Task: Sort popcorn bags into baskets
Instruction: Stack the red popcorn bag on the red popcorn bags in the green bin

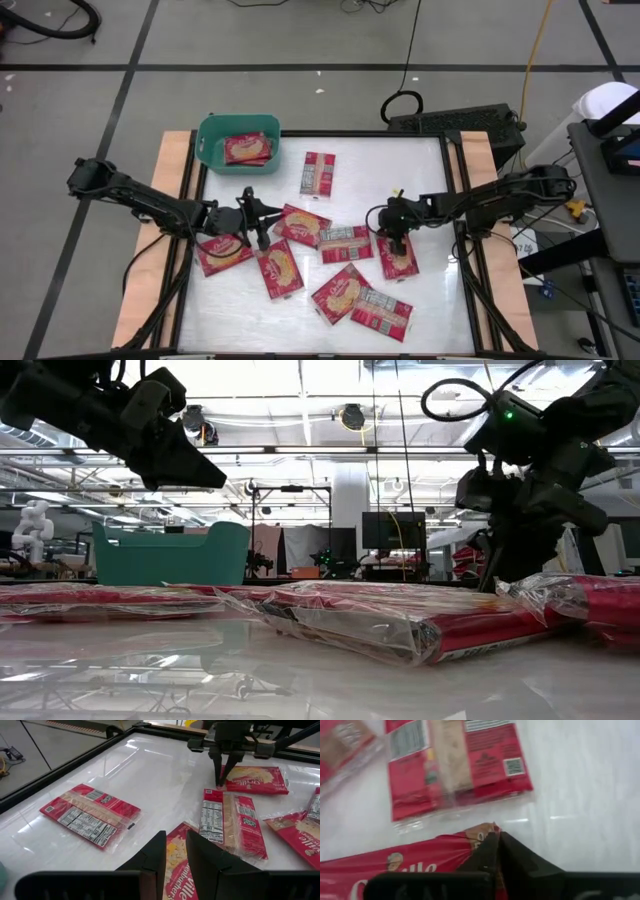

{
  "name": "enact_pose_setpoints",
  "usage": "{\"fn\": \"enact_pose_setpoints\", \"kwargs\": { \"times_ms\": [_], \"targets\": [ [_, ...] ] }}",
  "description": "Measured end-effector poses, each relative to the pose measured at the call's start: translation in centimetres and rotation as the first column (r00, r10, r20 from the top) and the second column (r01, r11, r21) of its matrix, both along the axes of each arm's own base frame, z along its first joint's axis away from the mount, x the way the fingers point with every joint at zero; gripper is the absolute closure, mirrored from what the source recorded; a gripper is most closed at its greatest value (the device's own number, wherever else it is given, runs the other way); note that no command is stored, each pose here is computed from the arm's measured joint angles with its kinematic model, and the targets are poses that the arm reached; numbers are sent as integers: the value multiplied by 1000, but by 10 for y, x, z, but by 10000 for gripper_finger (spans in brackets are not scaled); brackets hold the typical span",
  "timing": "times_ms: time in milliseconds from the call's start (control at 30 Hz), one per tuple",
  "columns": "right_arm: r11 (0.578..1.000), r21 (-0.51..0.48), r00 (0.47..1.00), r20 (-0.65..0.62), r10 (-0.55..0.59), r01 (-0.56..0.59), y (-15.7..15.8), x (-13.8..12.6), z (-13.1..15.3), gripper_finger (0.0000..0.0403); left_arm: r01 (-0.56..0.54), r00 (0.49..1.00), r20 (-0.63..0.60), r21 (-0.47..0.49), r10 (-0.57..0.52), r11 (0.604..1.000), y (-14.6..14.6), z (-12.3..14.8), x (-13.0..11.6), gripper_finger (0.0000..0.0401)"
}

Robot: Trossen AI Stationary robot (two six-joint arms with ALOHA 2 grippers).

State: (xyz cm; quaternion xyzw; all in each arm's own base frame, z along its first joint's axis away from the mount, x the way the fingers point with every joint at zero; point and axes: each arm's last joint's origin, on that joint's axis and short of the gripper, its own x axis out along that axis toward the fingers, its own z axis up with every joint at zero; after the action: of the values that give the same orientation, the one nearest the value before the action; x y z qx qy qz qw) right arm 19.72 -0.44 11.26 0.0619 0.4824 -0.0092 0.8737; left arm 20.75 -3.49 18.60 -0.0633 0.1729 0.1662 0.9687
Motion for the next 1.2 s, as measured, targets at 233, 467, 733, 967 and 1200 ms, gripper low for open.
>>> {"fn": "enact_pose_setpoints", "kwargs": {
  "times_ms": [233, 467, 733, 967, 1200],
  "targets": [
    [995, -63, 994, 78, -74, 79, -3, 2, 7, 402, -7, 1000, -7, 24, 7, 1000, 3, 0, 1, 325],
    [942, -171, 953, 150, -264, 288, -19, -3, 28, 403, -61, 998, -13, 47, 62, 997, 16, 0, 2, 325],
    [885, -172, 894, 207, -397, 432, -31, -17, 45, 403, -108, 994, -17, 115, 111, 987, 32, 3, 4, 325],
    [883, -114, 843, 374, -387, 456, -30, -21, 69, 403, -178, 982, 85, 112, 169, 978, 46, 12, 7, 325],
    [884, -92, 800, 477, -364, 458, -29, -21, 83, 403, -91, 976, 202, 33, 82, 995, 53, 20, 13, 321]
  ]
}}
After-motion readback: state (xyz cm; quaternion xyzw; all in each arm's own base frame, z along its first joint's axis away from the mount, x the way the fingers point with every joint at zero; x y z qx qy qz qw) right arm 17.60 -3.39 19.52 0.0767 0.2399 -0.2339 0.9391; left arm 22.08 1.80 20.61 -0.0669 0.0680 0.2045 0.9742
